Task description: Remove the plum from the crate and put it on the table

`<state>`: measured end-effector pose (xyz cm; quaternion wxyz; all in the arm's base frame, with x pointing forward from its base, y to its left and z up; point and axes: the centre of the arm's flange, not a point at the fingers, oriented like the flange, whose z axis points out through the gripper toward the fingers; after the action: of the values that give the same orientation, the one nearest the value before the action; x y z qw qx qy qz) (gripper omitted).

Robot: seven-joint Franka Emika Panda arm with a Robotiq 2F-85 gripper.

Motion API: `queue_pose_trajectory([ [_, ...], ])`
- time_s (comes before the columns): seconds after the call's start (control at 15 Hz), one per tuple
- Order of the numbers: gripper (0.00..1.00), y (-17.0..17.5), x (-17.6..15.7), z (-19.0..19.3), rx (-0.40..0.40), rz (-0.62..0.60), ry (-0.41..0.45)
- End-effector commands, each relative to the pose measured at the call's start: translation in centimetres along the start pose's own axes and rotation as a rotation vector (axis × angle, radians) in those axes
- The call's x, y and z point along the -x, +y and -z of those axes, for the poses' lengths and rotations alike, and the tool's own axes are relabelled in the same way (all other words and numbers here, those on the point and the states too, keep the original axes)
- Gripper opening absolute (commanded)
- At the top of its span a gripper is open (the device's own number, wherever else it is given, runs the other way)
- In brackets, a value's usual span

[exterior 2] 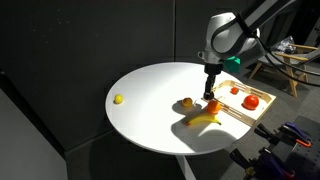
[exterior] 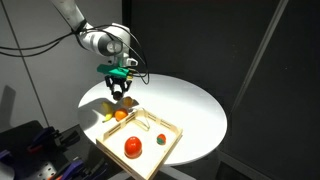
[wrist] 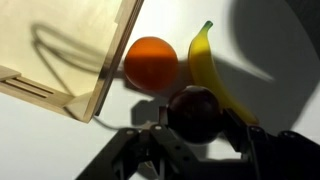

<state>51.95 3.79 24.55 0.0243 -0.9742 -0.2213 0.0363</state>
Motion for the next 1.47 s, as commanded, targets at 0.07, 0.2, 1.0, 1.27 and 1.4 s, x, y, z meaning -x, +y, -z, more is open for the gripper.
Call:
queue_pose_trajectory([
  [0.07, 0.32, 0.3, -3.6, -0.6, -0.008, -0.001, 0.019],
  [0.2, 0.32, 0.3, -4.5, -1.4, 0.002, -0.003, 0.018],
  [1.0, 0.32, 0.8, -5.9, -5.4, 0.083, 0.021, 0.034],
  [1.27, 0.84, 1.1, -5.8, -5.5, 0.077, 0.011, 0.026],
  [1.4, 0.98, 1.2, -5.7, -5.6, 0.076, 0.006, 0.024],
])
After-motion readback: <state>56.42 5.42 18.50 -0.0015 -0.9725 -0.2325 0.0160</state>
